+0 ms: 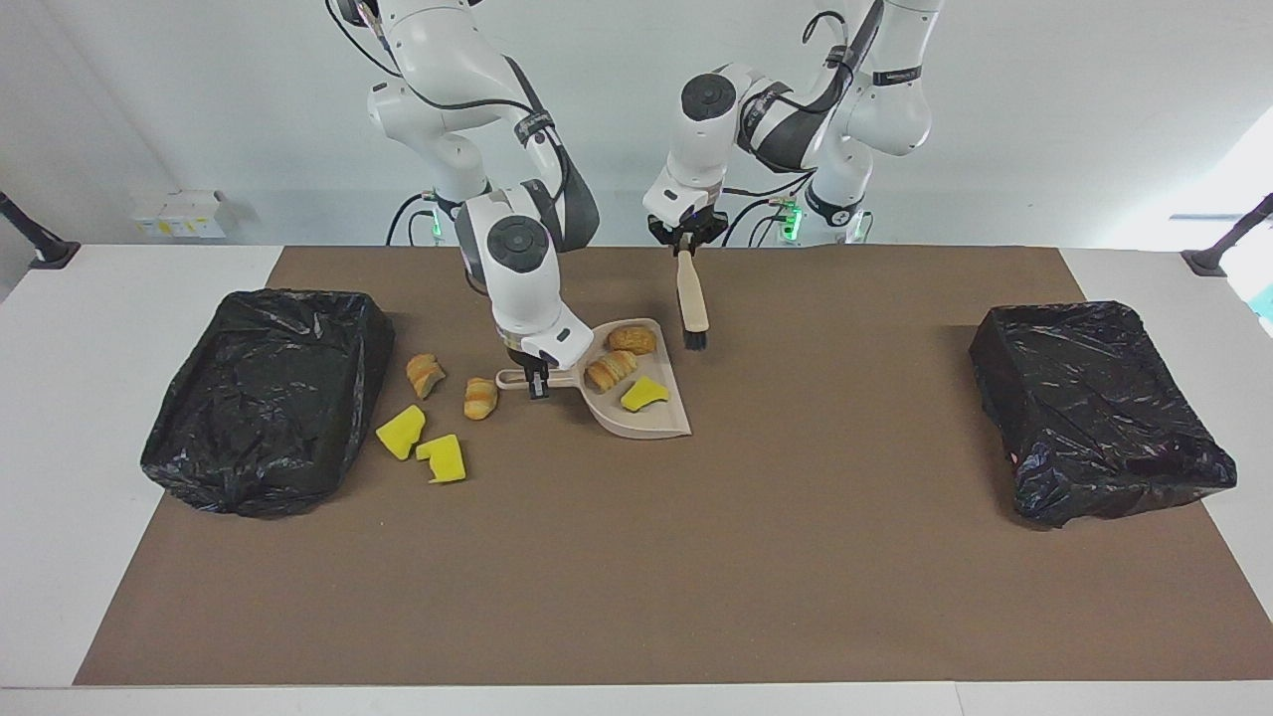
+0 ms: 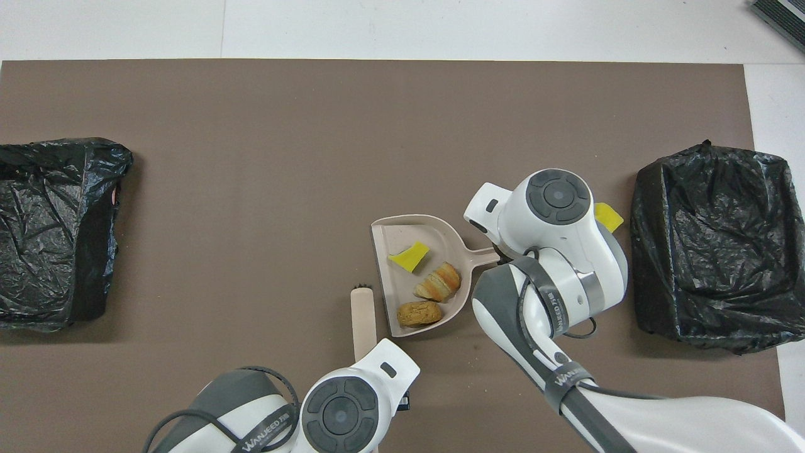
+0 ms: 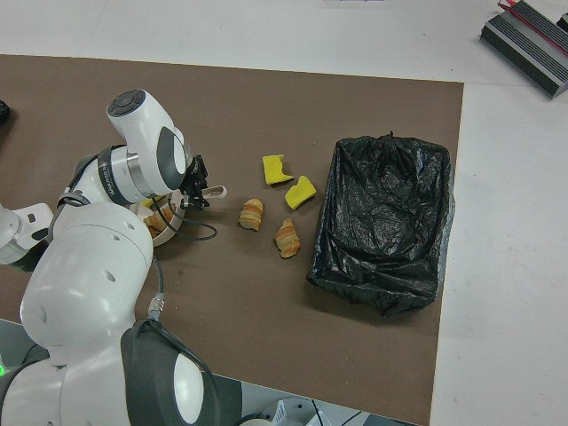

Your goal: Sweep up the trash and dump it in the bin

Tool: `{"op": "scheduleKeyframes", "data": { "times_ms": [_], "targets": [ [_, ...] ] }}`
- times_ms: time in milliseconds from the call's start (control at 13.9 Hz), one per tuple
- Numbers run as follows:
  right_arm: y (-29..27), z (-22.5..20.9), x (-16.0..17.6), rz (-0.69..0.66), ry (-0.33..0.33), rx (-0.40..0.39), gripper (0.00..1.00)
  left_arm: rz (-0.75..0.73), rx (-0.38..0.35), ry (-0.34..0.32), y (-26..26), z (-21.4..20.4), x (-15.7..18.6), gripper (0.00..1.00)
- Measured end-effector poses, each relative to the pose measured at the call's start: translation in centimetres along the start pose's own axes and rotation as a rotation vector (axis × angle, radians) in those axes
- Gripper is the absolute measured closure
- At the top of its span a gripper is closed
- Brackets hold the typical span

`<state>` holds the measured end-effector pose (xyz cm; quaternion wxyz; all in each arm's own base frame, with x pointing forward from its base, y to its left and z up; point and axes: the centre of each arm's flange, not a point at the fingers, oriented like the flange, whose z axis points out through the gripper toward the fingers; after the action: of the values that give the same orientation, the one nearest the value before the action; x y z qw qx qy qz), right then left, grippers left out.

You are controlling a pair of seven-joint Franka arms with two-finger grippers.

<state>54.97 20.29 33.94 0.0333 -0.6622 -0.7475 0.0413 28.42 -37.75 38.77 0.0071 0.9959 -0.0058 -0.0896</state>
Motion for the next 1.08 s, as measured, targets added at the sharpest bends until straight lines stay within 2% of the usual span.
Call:
{"op": "scheduleKeyframes", "data": {
  "times_ms": [216, 503, 719, 1079],
  "targets": [
    [0.7, -0.4, -2.5, 0.06, 0.08, 0.008, 0.68, -0.006, 0.016, -0.011, 0.5, 2.3, 0.8, 0.74],
    [1.6, -1.2, -5.6, 0.096, 0.14, -0.006, 0.68, -0.005, 0.019, -0.014, 0.6, 2.6, 0.8, 0.74],
    [1.7, -1.4, -6.3, 0.112, 0.176, -0.006, 0.68, -0.013, -0.001, -0.011, 0.8, 2.3, 0.9, 0.74],
    [1.5, -0.4, -5.3, 0.102, 0.178, -0.045, 0.68, -0.019, -0.018, -0.005, 1.0, 2.0, 1.1, 0.74]
  ]
}}
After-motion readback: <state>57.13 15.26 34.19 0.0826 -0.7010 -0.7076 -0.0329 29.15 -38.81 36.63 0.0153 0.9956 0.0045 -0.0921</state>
